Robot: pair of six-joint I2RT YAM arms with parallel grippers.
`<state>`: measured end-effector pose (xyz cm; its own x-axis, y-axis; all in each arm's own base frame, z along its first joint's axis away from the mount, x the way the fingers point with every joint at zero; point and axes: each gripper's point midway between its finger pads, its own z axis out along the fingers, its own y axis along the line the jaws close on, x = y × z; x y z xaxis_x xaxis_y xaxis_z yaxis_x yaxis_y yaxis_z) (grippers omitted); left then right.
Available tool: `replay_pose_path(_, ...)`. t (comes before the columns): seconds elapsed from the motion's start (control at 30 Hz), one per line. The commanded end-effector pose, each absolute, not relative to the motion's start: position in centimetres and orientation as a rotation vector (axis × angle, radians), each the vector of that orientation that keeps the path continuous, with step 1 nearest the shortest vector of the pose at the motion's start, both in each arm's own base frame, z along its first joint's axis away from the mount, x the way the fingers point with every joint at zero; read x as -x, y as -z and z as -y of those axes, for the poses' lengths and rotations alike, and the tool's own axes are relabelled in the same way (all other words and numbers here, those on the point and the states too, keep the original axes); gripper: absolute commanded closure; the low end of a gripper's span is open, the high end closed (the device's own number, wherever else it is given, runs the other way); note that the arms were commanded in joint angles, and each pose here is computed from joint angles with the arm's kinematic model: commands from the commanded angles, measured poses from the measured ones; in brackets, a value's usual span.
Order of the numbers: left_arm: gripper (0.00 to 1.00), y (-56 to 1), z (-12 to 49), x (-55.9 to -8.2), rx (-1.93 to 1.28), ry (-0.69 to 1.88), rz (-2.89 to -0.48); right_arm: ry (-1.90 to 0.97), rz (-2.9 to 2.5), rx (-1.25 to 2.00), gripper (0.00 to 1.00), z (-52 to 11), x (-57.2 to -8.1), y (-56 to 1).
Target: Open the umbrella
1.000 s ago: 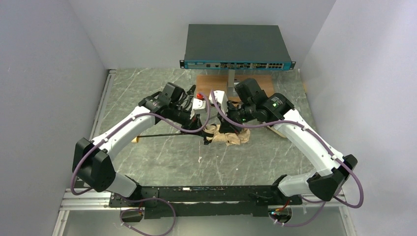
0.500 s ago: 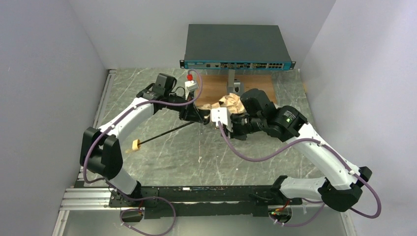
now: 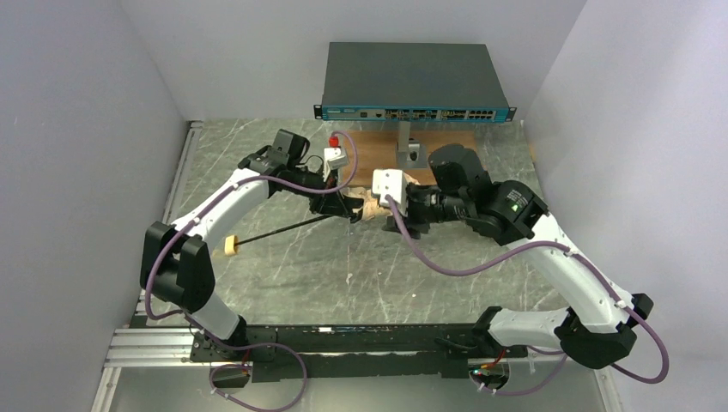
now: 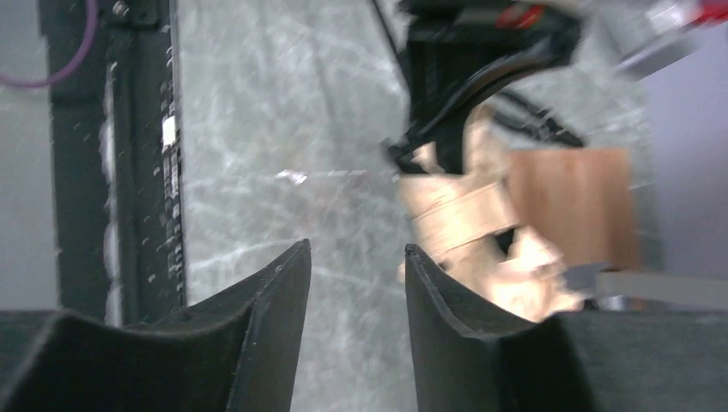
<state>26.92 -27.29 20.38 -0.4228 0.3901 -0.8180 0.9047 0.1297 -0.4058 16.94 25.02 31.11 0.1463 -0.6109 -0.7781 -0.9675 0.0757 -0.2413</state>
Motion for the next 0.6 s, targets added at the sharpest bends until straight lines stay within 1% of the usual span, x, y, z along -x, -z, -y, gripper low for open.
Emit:
replay_pose_path(0.0,1.00,-23.7,27.8,-25.2,-1.420,1.165,-1.635,-0.564,-1.398,1.455,0.50,-27.0,-19.4,-37.5)
replay_pose_path(0.13,1.00,-23.8,28.3,-24.1,-1.494,1.131,-1.576,-0.591,-1.460,1.408,0.49,-27.4,-21.0,-37.5)
replay_pose_path(0.33,1.00,-24.7,29.0,-22.7,-1.564,1.092,-1.471,-0.622,-1.515,1.421,0.49,-27.5,-21.2,-34.6)
replay_pose_path(0.57,1.00,-25.7,29.3,-22.3,-1.551,1.125,-1.468,-0.587,-1.568,1.535,0.46,-26.7,-20.9,-30.6)
